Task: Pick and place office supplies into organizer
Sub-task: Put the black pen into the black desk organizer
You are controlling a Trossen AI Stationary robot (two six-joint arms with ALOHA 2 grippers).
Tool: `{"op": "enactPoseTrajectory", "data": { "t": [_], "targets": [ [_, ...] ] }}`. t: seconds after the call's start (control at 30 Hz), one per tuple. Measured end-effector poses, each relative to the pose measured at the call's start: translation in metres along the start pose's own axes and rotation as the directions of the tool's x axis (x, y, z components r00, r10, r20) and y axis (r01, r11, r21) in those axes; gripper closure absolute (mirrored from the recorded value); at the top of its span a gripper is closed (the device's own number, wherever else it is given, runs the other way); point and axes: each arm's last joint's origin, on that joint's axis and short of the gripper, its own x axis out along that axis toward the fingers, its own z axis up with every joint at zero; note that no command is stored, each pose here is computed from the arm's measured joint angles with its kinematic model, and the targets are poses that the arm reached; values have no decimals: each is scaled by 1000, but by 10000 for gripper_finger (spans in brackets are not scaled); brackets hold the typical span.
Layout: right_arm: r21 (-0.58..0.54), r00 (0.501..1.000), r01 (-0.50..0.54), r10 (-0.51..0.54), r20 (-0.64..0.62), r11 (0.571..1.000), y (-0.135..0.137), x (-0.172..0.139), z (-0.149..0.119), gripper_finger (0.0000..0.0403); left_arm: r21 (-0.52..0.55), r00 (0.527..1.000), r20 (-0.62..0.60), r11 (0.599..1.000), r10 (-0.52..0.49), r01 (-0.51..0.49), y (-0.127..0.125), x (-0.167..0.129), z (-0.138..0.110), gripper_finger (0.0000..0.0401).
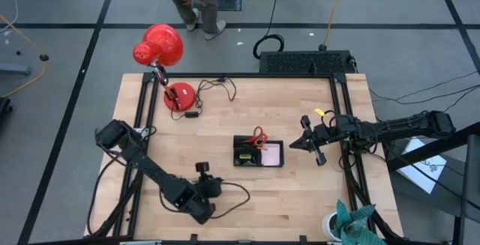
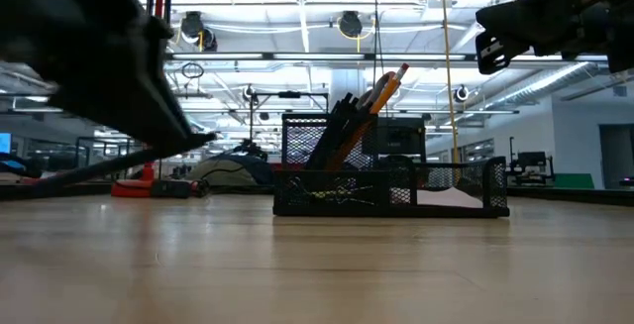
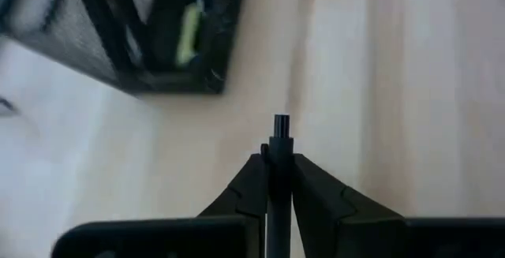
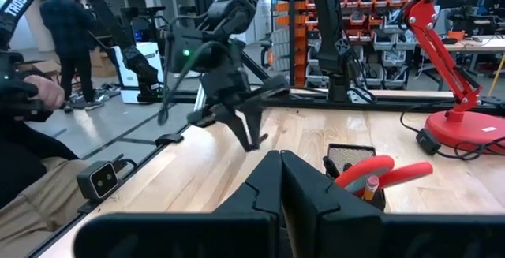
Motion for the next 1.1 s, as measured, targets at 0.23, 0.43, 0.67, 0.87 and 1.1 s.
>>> {"op": "enactPoseTrajectory", "data": {
  "t": [0.23, 0.43, 0.67, 0.87, 1.1],
  "targets": [
    [3, 1000, -1, 1, -1, 1000, 0, 0, 0, 403, 105, 981, 134, 982, 139, -154, 31, 9, 30, 354],
    [7, 1000, -2, 2, 1, 1000, 0, 0, 0, 403, 79, 922, 373, 987, 103, -142, 76, -13, 80, 363],
    [2, 1000, -9, 9, 2, 1000, 1, 1, 0, 403, 199, 558, 797, 973, -232, 121, 122, -33, 80, 361],
    [2, 1000, -8, 8, -7, 1000, 0, 1, -1, 403, 126, 468, 859, 971, -209, 201, 154, -4, 57, 360],
    [-5, 1000, -5, 5, 5, 1000, 0, 1, 0, 403, 118, 466, 854, 960, -229, 255, 173, 17, 62, 360]
  ]
}}
